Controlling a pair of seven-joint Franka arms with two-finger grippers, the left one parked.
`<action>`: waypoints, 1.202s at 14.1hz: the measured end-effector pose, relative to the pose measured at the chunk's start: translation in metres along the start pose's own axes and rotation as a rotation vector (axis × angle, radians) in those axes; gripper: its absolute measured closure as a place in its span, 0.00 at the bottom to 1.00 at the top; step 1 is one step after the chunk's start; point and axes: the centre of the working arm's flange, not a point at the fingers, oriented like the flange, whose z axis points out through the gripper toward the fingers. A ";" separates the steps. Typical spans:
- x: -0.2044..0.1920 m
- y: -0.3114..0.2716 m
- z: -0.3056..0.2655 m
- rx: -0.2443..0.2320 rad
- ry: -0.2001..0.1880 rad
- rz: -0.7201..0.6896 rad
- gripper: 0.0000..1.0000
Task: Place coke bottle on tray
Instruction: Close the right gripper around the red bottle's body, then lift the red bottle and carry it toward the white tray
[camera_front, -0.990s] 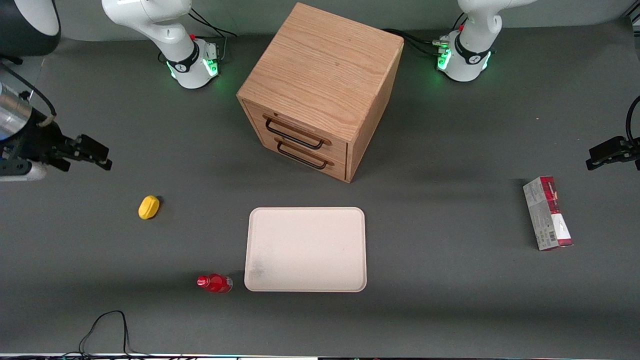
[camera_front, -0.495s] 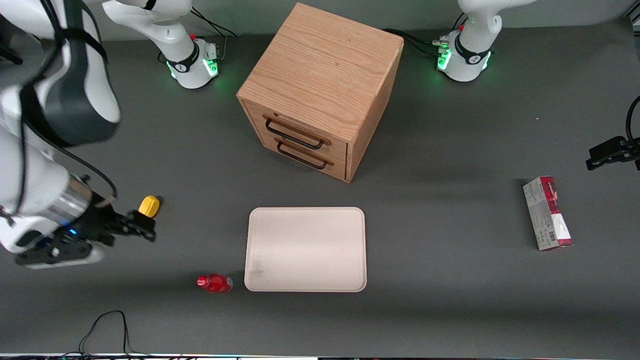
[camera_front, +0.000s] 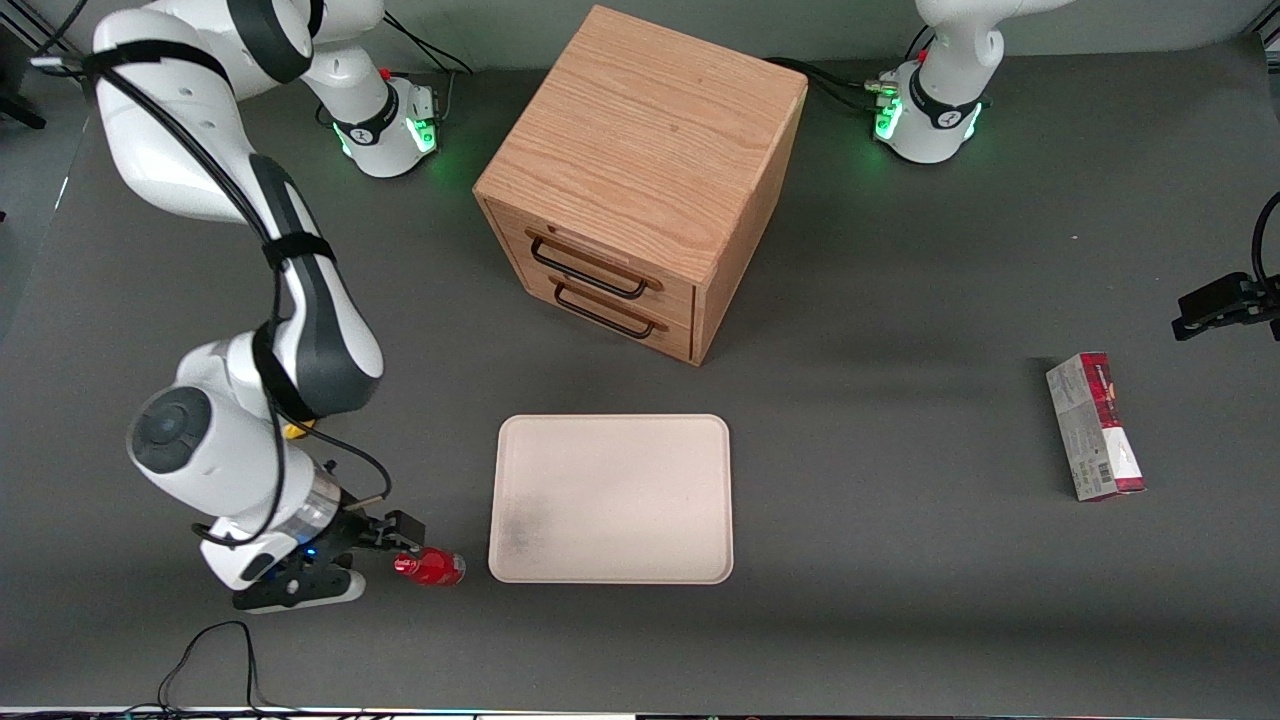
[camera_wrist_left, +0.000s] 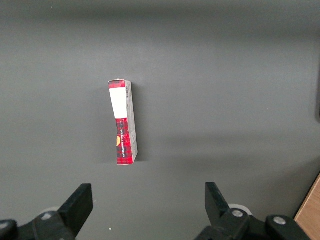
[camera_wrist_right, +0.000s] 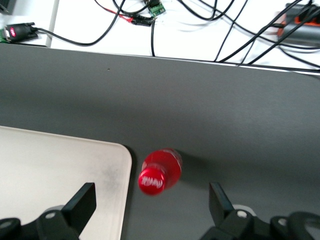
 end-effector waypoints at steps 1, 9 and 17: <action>-0.002 0.000 0.012 0.002 0.003 -0.001 0.00; -0.014 0.002 0.053 -0.007 -0.045 -0.025 0.13; -0.012 0.009 0.051 -0.001 -0.040 -0.014 0.66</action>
